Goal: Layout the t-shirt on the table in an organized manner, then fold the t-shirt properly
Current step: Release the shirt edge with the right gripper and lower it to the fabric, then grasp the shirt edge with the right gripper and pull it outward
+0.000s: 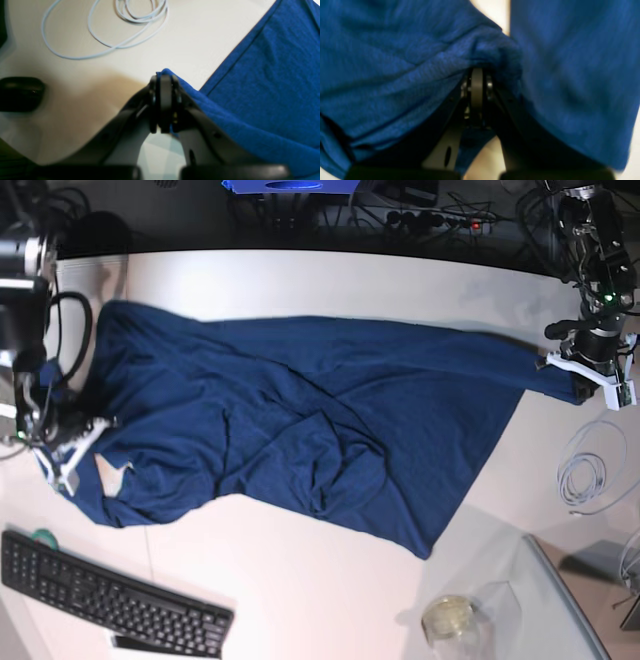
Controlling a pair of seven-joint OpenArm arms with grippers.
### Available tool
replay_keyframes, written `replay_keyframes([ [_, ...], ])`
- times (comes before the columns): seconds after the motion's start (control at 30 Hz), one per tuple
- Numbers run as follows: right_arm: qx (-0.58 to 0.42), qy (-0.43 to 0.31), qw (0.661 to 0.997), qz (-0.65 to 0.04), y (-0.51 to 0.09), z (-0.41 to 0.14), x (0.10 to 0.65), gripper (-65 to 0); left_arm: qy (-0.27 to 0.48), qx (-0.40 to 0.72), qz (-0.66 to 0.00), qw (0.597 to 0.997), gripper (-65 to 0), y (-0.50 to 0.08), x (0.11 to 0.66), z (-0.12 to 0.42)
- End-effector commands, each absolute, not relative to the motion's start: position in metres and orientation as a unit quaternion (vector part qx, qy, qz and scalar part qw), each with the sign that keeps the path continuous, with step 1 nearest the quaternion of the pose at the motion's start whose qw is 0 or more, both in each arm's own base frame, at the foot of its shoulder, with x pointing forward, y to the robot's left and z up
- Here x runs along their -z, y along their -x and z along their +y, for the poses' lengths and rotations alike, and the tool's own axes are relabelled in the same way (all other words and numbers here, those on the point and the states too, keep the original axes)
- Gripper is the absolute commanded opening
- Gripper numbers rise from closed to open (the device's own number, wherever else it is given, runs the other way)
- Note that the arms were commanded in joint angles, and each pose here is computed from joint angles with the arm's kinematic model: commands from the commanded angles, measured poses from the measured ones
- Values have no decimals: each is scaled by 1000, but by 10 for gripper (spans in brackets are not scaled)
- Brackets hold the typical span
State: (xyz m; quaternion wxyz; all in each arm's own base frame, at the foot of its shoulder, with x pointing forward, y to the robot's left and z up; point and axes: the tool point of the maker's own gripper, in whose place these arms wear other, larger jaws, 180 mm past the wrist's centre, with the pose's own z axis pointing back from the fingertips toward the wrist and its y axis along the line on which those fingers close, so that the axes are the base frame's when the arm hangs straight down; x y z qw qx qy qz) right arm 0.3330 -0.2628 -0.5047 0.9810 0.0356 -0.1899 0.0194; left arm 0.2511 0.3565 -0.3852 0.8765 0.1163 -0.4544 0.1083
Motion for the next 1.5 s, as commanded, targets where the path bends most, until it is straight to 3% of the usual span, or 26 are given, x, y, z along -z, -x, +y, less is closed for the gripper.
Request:
replay_keyframes([
  [0.0,-27,-18,986,-165,-327,-271,511,-632,-126,-105,-476,864,-650,-259,370,363],
  [0.3,-47,4,967,-252,-396,-286,473,-621,-107,-121,-481,862,-650,-261,375,346],
  [0.5,-133,28,947,-291,-361,-256,431,-606,-113,-119,-481,861,-650,-258,373,351],
  [0.57,-180,28,931,-316,-336,-227,410,-516,-116,-118,-482,860,-650,-257,371,352],
  [0.67,-197,0,924,-327,-313,-185,402,-314,-118,-112,-484,860,-650,-259,368,353],
  [0.7,-194,-8,927,-321,-310,-179,406,-264,-117,-111,-481,862,-650,-259,370,353],
  [0.73,-192,-17,929,-315,-309,-172,411,-255,-117,-111,-481,862,-650,-259,370,353],
  [0.87,-203,-39,937,-283,-306,-153,437,-294,-118,-111,-482,861,-650,-259,369,353],
  [1.27,-232,-83,936,-253,-298,-102,458,-308,-118,-109,-477,864,-650,-256,372,354],
  [1.37,-228,-82,940,-240,-296,-105,466,-389,-118,-109,-478,864,-650,-257,372,354],
  [1.47,-231,-80,940,-240,-294,-106,464,-587,-118,-108,-479,863,-650,-257,370,354],
])
